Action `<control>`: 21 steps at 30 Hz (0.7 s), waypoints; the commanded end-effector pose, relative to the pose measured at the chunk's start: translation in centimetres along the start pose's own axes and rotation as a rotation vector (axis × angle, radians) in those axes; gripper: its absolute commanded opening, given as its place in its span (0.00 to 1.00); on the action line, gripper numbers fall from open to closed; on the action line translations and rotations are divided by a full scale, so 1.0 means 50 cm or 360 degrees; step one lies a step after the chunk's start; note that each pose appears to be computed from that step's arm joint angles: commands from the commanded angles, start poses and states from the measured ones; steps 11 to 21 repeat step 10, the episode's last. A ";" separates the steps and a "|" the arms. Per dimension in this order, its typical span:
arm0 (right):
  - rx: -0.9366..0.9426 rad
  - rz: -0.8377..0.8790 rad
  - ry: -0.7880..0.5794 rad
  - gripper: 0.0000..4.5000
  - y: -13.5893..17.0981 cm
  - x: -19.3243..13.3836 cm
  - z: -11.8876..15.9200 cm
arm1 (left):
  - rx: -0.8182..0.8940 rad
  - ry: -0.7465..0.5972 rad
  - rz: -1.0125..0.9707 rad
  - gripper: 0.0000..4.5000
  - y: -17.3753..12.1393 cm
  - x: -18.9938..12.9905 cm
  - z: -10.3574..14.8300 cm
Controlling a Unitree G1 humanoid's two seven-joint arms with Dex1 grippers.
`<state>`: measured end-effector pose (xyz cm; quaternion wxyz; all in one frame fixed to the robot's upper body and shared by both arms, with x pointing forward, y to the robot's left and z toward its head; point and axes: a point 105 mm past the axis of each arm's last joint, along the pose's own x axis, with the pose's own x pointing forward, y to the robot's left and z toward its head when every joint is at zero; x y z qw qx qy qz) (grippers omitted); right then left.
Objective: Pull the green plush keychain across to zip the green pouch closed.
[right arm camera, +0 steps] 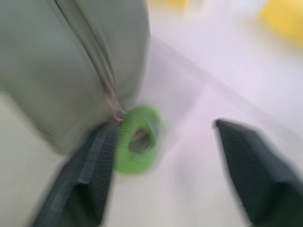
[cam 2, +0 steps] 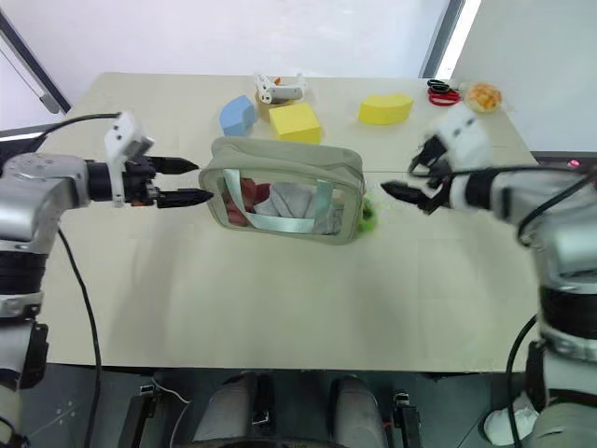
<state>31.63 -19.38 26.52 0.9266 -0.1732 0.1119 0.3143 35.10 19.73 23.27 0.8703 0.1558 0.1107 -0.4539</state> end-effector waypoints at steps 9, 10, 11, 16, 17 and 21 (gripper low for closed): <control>-0.0009 0.0452 -0.0014 1.00 0.128 -0.030 0.048 | -0.0057 -0.0113 0.0037 1.00 0.016 -0.109 0.062; 0.0014 0.0436 -0.0016 1.00 0.126 -0.029 0.046 | -0.0043 -0.0113 0.0067 1.00 0.020 -0.106 0.059; 0.0014 0.0436 -0.0016 1.00 0.126 -0.029 0.046 | -0.0043 -0.0113 0.0067 1.00 0.020 -0.106 0.059; 0.0014 0.0436 -0.0016 1.00 0.126 -0.029 0.046 | -0.0043 -0.0113 0.0067 1.00 0.020 -0.106 0.059; 0.0014 0.0436 -0.0016 1.00 0.126 -0.029 0.046 | -0.0043 -0.0113 0.0067 1.00 0.020 -0.106 0.059; 0.0014 0.0436 -0.0016 1.00 0.126 -0.029 0.046 | -0.0043 -0.0113 0.0067 1.00 0.020 -0.106 0.059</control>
